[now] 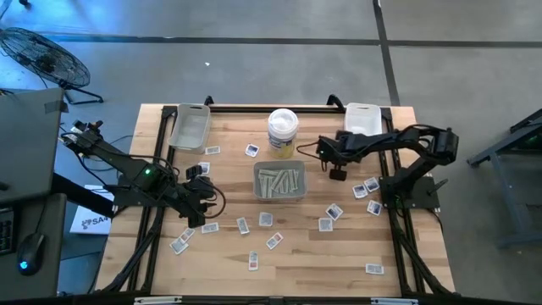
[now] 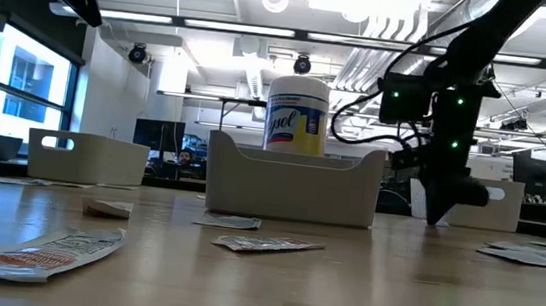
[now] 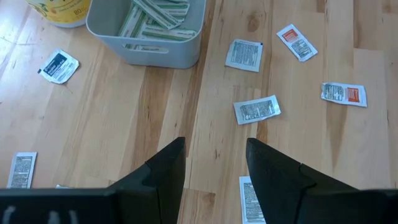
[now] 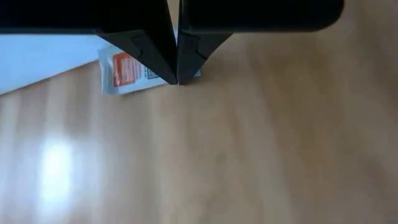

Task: Pick & Place First Aid Supplies
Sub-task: Put the ointment pad into the white bin, then put the alcohol pad into the top gray bin

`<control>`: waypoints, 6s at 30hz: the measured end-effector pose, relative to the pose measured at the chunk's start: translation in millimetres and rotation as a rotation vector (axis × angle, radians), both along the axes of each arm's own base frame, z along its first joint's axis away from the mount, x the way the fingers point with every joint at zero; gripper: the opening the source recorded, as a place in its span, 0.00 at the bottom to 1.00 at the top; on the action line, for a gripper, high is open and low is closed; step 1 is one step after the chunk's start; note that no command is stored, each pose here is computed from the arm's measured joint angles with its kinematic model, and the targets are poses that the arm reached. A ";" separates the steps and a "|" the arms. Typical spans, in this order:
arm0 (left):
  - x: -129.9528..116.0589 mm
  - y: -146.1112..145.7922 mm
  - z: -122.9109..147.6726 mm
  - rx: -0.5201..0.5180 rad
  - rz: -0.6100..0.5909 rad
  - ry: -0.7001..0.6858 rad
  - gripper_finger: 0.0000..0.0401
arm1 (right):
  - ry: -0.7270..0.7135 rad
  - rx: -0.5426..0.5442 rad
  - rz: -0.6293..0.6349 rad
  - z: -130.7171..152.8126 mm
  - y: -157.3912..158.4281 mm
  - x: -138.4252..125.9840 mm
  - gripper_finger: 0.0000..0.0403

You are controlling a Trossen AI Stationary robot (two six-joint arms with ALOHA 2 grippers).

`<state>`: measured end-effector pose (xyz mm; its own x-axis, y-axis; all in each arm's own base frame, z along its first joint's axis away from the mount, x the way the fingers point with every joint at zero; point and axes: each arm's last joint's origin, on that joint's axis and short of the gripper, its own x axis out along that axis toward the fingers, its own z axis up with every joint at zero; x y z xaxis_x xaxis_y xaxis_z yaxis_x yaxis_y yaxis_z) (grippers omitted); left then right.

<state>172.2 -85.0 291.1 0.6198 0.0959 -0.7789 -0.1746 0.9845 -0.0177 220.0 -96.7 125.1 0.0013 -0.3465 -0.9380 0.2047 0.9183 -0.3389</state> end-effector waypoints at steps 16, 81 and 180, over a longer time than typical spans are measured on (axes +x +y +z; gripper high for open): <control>0.0 0.0 0.0 0.000 0.000 0.000 0.41 | -0.003 0.256 0.038 10.4 85.7 1.7 0.00; 0.0 0.0 0.0 0.000 0.000 0.000 0.41 | -0.188 0.201 0.005 4.1 111.6 -38.7 0.18; 0.0 0.0 -0.1 0.000 0.000 0.000 0.41 | -0.522 -0.304 -0.845 116.0 -19.8 -63.3 0.33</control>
<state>172.2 -85.0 291.0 0.6195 0.0960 -0.7791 -0.1745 0.9845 -0.0174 156.7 -116.5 241.1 0.0291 -0.6451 -0.7636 0.9298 0.2978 -0.2162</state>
